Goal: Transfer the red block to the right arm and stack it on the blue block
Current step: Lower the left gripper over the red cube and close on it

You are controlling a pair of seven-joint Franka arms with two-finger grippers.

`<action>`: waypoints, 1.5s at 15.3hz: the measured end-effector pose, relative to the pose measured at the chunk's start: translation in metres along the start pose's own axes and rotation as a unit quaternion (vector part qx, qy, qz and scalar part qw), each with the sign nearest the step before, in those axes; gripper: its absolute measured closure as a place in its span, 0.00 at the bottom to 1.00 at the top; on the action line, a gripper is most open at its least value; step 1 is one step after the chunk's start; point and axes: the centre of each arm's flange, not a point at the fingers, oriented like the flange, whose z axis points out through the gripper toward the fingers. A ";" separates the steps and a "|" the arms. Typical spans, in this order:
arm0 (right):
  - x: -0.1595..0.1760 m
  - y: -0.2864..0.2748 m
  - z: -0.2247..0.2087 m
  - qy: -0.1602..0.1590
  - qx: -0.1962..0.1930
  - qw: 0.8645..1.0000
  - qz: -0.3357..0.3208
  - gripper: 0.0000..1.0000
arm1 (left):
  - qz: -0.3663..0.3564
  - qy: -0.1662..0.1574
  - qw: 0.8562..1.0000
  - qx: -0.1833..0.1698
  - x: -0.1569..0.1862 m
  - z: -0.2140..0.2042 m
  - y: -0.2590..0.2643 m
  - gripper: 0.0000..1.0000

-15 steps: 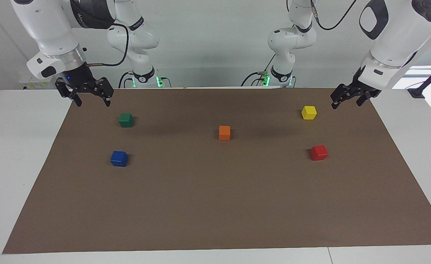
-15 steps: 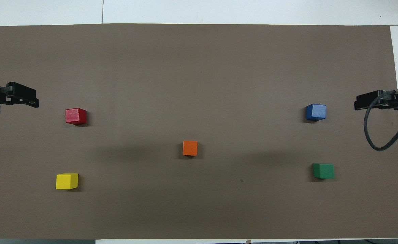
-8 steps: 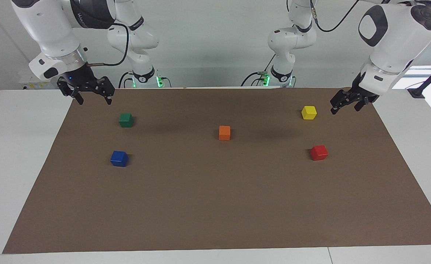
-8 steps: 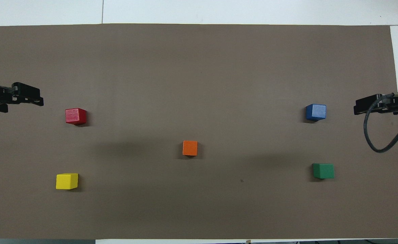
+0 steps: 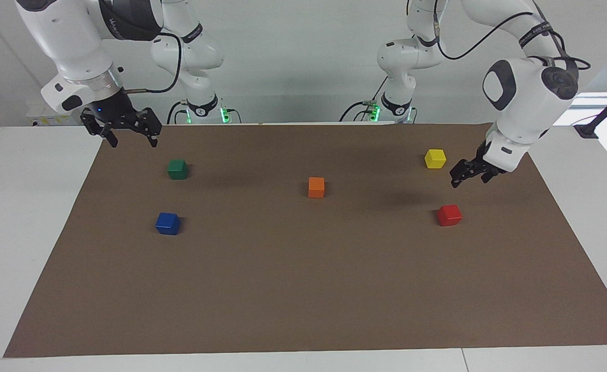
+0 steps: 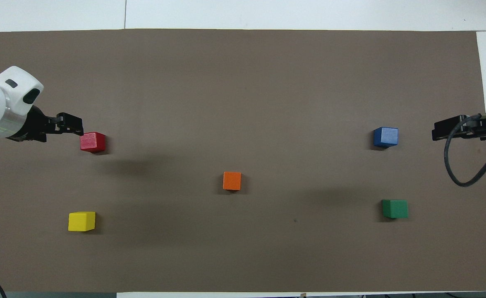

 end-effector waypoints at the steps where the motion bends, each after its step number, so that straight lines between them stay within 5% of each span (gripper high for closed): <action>1: 0.000 0.000 0.000 0.000 0.000 1.000 0.000 0.00 | 0.007 -0.001 1.000 0.005 0.004 0.014 0.005 0.00; 15: 0.000 0.000 0.004 -0.004 0.000 1.000 0.000 0.00 | 0.039 -0.004 0.999 0.009 0.018 0.136 -0.012 0.00; 20: -0.001 -0.002 0.008 -0.009 0.000 1.000 -0.001 0.00 | 0.040 -0.007 0.999 0.008 0.020 0.145 -0.012 0.00; 23: -0.002 -0.004 0.008 -0.009 0.000 1.000 -0.004 0.00 | 0.034 -0.021 0.999 0.009 0.017 0.147 -0.014 0.32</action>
